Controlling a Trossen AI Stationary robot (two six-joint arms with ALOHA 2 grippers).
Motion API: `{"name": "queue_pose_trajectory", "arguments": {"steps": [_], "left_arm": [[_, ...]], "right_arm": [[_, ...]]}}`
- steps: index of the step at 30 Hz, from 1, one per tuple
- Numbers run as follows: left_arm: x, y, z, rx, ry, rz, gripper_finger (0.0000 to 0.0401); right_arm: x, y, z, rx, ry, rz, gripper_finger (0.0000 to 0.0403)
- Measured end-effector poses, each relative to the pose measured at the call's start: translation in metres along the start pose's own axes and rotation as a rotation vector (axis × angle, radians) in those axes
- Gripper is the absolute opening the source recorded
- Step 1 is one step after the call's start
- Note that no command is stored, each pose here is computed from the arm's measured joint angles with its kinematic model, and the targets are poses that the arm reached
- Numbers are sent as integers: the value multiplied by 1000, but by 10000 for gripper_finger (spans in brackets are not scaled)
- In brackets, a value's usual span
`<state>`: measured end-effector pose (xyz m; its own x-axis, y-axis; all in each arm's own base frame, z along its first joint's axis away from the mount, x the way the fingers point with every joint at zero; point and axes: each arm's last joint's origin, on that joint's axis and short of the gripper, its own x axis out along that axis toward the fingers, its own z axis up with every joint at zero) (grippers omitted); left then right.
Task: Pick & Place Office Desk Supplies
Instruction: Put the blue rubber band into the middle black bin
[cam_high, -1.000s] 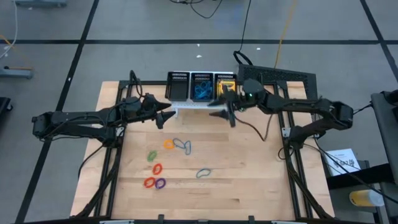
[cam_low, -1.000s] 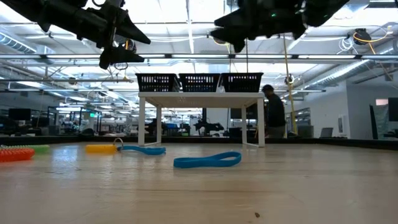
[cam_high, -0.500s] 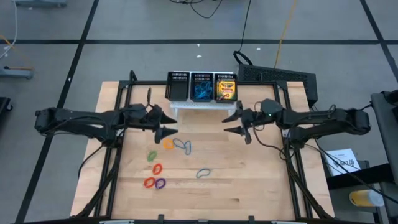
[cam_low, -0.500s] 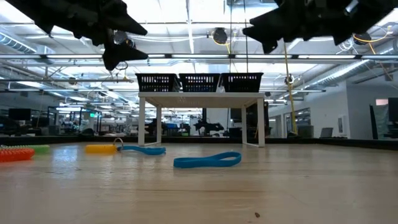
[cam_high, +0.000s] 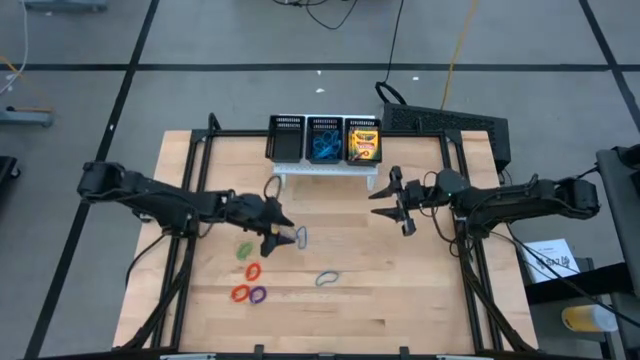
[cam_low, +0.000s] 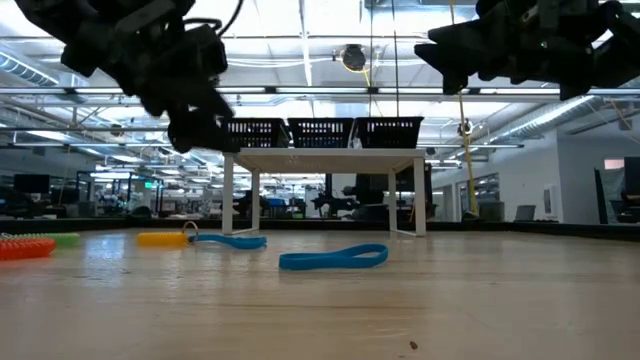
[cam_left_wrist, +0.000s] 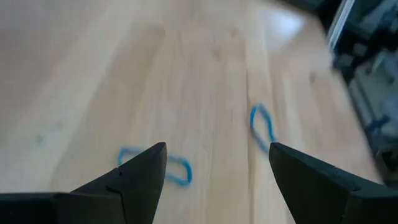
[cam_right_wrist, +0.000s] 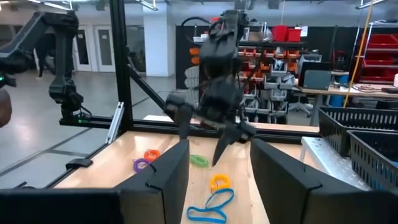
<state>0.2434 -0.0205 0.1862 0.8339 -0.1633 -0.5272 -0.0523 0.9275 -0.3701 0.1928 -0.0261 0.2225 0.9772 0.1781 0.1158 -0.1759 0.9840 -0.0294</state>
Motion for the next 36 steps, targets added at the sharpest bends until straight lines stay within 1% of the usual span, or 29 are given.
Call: {"name": "queue_pose_trajectory", "arguments": {"steps": [2, 5, 8, 13, 16, 24, 28, 36], "left_arm": [[7, 0, -7, 15, 40, 21, 294], [17, 3, -15, 37, 71, 98, 294], [27, 6, -25, 89, 115, 145, 294], [43, 10, -42, 175, 215, 165, 294], [49, 13, -50, 190, 261, 175, 294], [56, 16, -55, 205, 274, 188, 291], [56, 16, -56, 209, 277, 189, 263], [56, 18, -56, 212, 278, 206, 160]], "right_arm": [[0, 0, 0, 0, 0, -2, 160], [0, 0, 0, -2, 1, -2, 160], [0, 0, 0, -3, 1, -2, 160], [0, 0, 0, -3, 3, -2, 160], [0, 0, -1, -3, 5, -3, 160], [0, 0, -1, -24, 9, -4, 160], [0, 0, -1, -24, 9, -4, 160], [0, 0, -2, -20, 19, -4, 160]]}}
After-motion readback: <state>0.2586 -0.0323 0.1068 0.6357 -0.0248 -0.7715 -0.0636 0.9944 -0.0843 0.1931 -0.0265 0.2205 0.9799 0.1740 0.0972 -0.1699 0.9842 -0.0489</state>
